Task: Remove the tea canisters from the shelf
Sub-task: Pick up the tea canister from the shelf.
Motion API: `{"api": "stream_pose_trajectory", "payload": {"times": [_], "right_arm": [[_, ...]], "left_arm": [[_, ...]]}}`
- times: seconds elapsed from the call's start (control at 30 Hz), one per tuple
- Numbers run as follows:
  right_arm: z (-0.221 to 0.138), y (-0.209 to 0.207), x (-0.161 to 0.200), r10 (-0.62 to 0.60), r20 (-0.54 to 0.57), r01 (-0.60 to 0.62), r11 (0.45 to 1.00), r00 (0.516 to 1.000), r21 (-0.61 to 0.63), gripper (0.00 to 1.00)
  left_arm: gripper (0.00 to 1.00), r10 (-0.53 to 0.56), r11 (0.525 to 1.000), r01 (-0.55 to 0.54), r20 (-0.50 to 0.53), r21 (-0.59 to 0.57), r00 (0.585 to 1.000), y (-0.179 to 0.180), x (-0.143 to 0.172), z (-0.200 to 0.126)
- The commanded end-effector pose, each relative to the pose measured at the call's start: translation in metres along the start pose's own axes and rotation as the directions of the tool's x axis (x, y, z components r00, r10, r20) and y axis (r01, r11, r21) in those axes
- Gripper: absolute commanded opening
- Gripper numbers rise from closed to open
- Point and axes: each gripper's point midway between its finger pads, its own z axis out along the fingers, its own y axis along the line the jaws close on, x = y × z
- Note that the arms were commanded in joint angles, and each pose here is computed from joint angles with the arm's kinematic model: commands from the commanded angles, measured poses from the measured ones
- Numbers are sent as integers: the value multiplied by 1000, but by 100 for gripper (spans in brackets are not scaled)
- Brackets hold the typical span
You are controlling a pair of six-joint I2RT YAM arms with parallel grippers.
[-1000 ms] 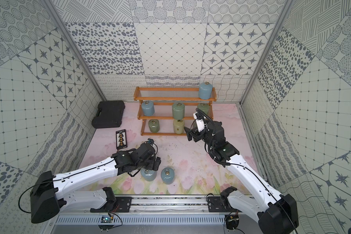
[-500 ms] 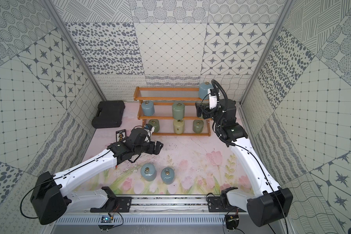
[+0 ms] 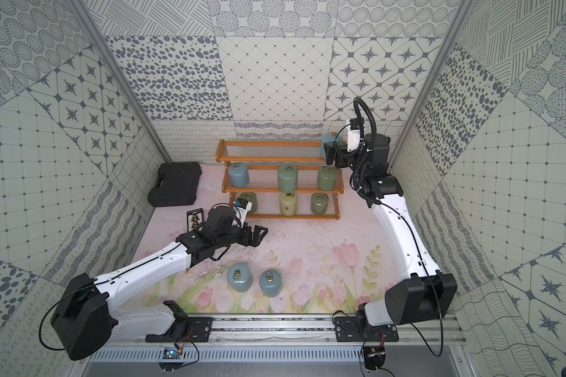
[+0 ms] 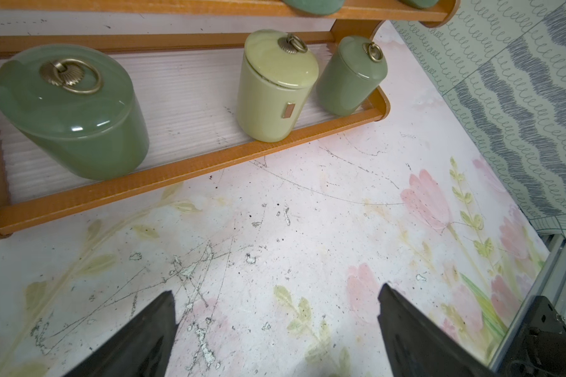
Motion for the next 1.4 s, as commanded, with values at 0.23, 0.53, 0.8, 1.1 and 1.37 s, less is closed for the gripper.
{"api": "stream_pose_trajectory", "payload": {"times": [0.23,0.53,0.8,1.1,1.37], "right_arm": [[33,-7,-10,-26,-1,26,1000,1000,-10,100],[55,-10,0,-25,-31,24,1000,999,-20,100],[71,-12,11,-19,-52,17,1000,998,-25,100],[84,-15,11,-24,-41,23,1000,999,-20,100],[91,-13,16,-26,-42,24,999,999,-45,85]], "left_arm": [[100,-45,994,38,71,100,996,-12,-4,6],[100,-81,990,73,67,118,994,-11,5,9],[100,-105,987,97,50,131,993,-10,12,14],[100,-123,983,117,31,140,992,-10,19,19],[100,-132,982,128,18,140,991,-9,24,21]]}}
